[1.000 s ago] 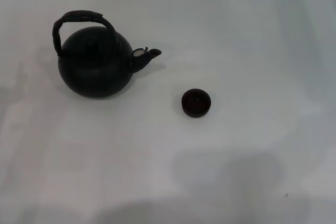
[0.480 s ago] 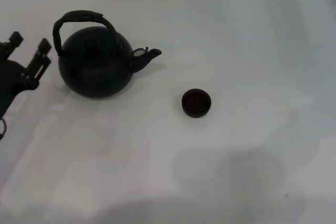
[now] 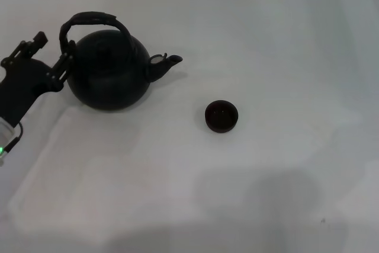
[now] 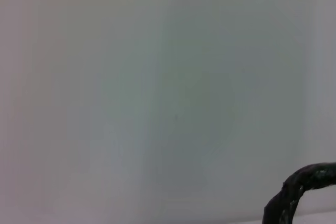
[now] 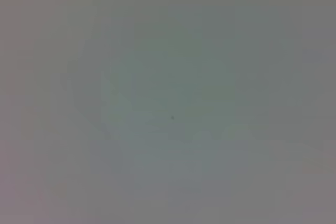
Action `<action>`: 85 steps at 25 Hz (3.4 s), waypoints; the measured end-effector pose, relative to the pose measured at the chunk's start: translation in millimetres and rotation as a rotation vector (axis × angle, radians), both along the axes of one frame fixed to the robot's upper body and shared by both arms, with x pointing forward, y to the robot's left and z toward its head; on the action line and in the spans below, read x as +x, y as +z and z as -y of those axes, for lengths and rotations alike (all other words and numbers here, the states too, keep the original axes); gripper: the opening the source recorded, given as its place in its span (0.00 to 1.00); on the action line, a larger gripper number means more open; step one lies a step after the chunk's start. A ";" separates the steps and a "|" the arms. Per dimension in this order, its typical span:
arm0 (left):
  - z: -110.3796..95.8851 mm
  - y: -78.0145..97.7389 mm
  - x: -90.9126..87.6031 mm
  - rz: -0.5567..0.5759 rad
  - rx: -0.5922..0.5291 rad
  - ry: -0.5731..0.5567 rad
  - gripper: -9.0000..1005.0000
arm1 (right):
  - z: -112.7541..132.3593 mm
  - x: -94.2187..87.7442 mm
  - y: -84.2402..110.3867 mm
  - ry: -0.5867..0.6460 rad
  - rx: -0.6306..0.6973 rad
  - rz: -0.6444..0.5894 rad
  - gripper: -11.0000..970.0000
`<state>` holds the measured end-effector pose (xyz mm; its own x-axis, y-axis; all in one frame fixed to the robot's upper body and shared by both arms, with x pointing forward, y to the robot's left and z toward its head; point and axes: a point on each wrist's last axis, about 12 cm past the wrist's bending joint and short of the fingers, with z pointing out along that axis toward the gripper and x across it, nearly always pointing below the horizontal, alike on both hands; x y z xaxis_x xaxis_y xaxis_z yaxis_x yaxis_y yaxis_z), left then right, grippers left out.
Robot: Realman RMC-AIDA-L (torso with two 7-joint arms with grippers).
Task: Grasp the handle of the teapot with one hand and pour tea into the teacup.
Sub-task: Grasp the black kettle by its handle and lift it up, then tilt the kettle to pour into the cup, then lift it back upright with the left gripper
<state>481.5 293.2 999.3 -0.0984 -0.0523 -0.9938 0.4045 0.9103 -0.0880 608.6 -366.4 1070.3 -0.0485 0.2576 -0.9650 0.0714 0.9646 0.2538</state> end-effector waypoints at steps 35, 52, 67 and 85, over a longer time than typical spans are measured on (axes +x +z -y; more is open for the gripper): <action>27.8 21.3 23.8 0.170 0.055 -0.078 0.13 | 2.4 -8.6 -9.5 -0.013 0.010 -0.028 0.88; 66.8 32.3 38.1 0.368 0.319 -0.246 0.12 | -1.5 -11.7 -15.3 -0.011 0.024 -0.044 0.88; 79.8 33.2 39.0 0.466 0.466 -0.295 0.12 | 2.4 -17.8 -19.7 -0.025 0.033 -0.053 0.88; 92.8 34.8 46.9 0.496 0.546 -0.321 0.12 | 6.1 -17.8 -17.1 -0.039 0.035 -0.037 0.88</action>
<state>528.4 200.5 1034.1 0.4337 0.4098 -0.8024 0.5287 0.6054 0.5950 590.8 -372.5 1053.2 -0.0734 0.2936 -0.9531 0.1190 0.9514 0.2840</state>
